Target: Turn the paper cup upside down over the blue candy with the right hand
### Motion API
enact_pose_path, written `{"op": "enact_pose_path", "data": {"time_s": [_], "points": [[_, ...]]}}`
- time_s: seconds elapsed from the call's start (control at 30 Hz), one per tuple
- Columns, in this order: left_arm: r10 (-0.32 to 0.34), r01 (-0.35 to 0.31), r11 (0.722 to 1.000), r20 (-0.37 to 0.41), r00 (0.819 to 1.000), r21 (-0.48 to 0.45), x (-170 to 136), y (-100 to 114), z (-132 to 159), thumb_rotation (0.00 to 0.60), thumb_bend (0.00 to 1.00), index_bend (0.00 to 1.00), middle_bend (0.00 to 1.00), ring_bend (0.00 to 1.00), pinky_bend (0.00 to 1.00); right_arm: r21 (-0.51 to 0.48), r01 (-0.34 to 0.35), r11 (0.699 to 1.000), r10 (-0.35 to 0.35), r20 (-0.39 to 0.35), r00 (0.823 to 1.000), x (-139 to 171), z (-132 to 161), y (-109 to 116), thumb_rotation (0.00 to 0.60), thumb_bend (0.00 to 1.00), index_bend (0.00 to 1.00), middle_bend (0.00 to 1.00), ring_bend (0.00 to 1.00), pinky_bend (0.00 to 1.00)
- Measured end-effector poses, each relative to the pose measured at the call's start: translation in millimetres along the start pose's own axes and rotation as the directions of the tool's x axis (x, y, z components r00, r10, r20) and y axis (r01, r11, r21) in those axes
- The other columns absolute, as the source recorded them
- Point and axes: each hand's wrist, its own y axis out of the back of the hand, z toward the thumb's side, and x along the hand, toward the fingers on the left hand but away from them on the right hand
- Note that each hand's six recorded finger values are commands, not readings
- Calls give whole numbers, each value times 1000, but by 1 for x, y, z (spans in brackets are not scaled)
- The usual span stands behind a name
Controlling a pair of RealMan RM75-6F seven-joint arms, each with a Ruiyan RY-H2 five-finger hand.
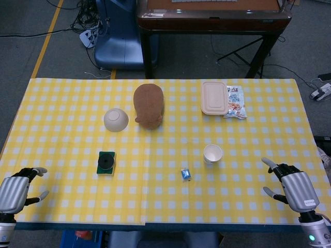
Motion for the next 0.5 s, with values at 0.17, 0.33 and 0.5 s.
{"op": "enact_pose_path", "data": {"time_s": [0.17,0.33,0.5], "points": [[-1,1,1000,-6,1000,-1,-1,1,-3,600,137,432,439,351,523,14,-39,999,39,-1,999,-6,3,-9,600,0,206,454,405,510],[4,-4,1000,-7,1000,-6,-2,3,-4,600,137,432,439,351,522,17,-55,998,56,-13,998,-12,8,-12,600,0,148,507,484,663],[20,-20,999,-5,1000,-25,-6,9,-4,600,137,432,439,351,523,31,-59,998,60,-35,998,-21,19,-13,600,0,103,795,768,870]]}}
